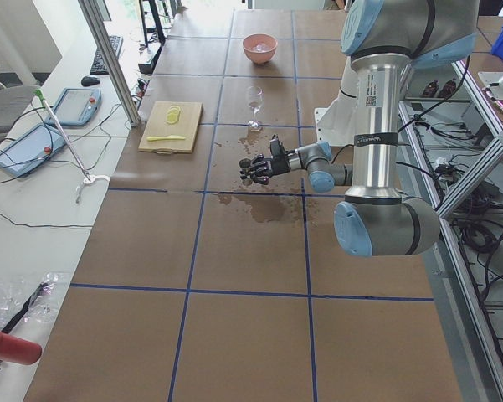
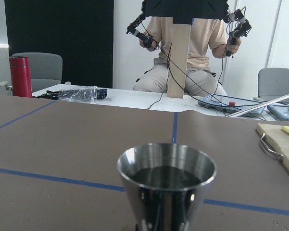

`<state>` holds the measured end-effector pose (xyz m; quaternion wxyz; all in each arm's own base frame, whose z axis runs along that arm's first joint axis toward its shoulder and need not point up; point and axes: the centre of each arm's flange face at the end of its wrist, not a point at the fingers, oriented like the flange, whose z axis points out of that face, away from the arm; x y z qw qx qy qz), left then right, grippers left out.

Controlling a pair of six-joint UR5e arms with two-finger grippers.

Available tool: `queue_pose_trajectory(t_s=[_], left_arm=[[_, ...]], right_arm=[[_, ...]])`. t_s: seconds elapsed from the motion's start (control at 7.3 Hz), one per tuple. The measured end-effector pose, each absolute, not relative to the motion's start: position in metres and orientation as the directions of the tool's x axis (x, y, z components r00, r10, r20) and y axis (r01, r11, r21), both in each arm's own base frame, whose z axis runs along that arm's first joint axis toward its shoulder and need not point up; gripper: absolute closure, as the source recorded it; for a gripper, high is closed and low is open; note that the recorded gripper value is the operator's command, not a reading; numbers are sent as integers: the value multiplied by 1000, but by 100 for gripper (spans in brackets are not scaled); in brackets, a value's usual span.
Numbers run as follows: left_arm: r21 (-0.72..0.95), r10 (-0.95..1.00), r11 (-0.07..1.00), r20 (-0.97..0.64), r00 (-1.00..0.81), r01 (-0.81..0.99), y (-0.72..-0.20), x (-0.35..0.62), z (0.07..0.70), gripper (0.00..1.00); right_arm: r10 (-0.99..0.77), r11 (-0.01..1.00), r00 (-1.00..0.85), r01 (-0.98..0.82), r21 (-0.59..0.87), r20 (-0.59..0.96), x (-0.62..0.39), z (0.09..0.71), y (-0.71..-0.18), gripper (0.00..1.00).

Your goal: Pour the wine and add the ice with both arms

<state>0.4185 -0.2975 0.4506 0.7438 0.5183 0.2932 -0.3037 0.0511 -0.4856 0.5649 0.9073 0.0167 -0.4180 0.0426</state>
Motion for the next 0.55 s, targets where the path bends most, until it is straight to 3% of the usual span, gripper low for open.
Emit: queue_pose_trajectory(t_s=[0.55], left_arm=[[641,-113,272,-719,685,718,-336,427,384,100]], right_arm=[[71,993,643,-116,5,763,50,545,-490,0]])
